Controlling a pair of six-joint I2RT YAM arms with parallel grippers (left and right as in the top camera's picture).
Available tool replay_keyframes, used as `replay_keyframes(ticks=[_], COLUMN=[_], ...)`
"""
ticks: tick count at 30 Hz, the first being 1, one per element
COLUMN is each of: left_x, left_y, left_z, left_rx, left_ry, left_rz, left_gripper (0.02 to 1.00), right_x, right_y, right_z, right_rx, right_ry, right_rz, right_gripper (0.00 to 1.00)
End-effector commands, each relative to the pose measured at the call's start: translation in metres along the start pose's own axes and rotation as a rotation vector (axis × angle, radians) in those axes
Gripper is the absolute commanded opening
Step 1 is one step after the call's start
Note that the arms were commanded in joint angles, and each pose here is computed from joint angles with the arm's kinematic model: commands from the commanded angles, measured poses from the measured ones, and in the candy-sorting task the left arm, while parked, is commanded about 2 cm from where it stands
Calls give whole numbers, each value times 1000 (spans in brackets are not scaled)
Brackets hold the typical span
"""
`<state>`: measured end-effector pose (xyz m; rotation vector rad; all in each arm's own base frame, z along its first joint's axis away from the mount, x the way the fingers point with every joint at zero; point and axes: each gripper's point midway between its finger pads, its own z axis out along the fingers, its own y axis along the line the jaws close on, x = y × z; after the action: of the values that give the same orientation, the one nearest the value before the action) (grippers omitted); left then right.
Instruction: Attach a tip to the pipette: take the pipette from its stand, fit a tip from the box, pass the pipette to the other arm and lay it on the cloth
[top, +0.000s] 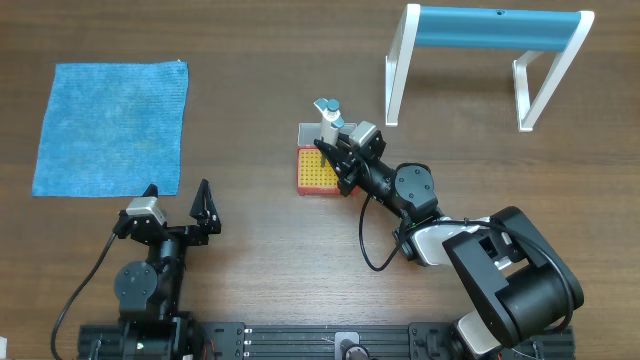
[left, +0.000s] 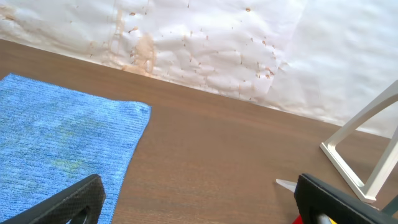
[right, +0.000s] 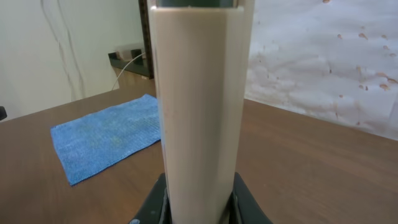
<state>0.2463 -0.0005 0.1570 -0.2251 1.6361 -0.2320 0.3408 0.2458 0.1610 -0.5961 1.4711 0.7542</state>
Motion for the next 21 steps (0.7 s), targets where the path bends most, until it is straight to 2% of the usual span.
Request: replay_keyframes(ticks=[1,21], left_x=[1,1], left_y=[1,1], left_z=[0,0], left_rx=[-7,-8], left_ry=[-1,-1], left_rz=[13,13], left_gripper=[987,987], right_x=[1,8], right_y=[-1,-2], right_z=[-2,-7], right_rx=[-6,1], right_ry=[0,23], right_rz=[-1,9], right_gripper=[82,84])
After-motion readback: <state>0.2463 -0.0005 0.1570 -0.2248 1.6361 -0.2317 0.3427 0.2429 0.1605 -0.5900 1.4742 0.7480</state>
